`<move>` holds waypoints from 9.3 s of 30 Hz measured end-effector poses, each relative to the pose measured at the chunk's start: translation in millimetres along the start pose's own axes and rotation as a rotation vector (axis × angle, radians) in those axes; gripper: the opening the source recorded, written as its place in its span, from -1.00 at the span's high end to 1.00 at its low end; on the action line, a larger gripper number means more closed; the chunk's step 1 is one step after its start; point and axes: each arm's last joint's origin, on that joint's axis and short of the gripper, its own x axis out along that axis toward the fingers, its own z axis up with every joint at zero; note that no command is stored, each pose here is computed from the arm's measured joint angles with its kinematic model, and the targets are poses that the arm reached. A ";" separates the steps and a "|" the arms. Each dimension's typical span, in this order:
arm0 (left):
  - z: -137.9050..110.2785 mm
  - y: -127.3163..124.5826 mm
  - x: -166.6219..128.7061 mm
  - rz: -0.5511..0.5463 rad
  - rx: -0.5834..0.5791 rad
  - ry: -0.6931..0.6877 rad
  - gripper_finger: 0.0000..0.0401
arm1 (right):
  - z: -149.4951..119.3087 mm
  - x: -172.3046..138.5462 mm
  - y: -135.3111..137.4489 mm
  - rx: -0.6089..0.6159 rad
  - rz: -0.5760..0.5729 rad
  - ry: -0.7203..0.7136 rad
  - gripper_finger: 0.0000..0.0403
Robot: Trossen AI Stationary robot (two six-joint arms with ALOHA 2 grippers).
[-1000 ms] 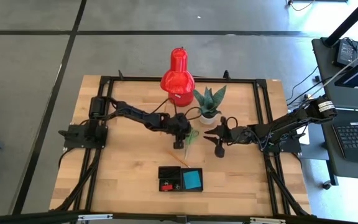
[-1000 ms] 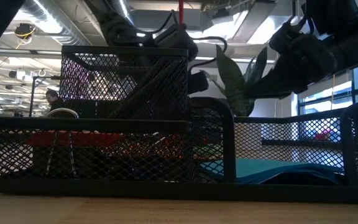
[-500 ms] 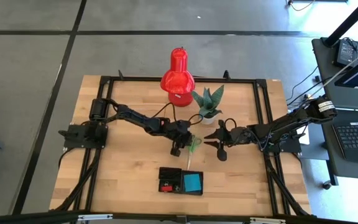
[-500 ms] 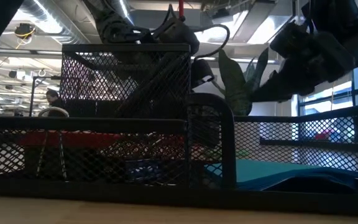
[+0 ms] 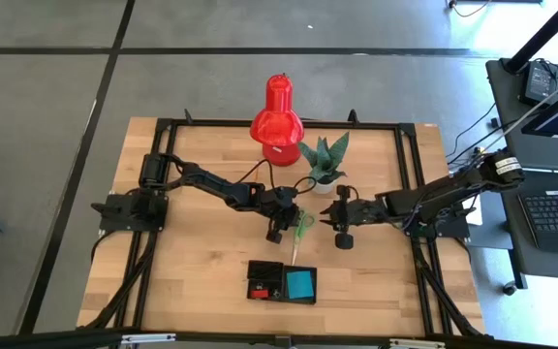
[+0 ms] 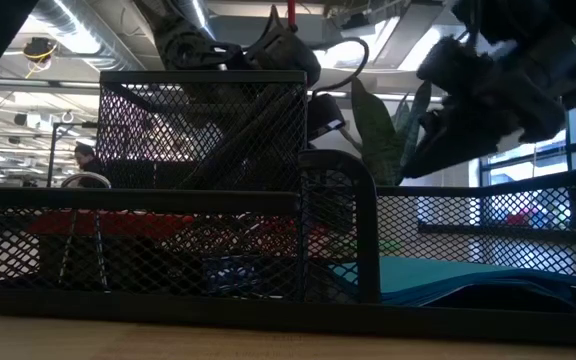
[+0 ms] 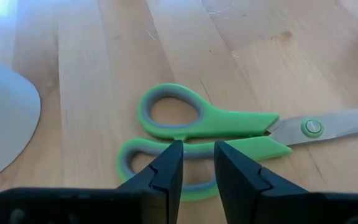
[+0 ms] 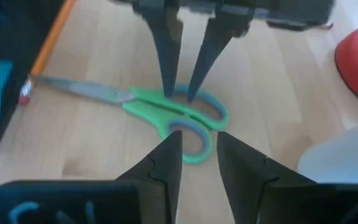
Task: Pick and place office supplies into organizer
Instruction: Put the green scissors into the desk organizer
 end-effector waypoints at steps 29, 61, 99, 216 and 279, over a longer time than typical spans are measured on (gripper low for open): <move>41.4 -4.5 -137.7 -0.024 -0.125 0.107 0.57 | 117.3 -44.9 -2.3 -0.263 0.014 0.033 0.48; -64.9 -29.6 -192.0 0.284 -0.341 -0.330 0.57 | 126.6 39.1 12.1 -0.843 0.097 0.403 -0.45; -76.3 -33.4 -187.7 0.276 -0.351 -0.288 0.57 | 112.3 60.9 6.5 -1.014 0.299 0.436 -0.21; -80.0 -35.0 -185.9 0.262 -0.359 -0.242 0.57 | 57.1 138.6 -18.7 -1.093 0.490 0.711 0.37; -81.2 -35.2 -185.5 0.227 -0.704 -0.276 0.57 | 90.8 130.5 -12.5 -0.795 0.060 0.825 0.59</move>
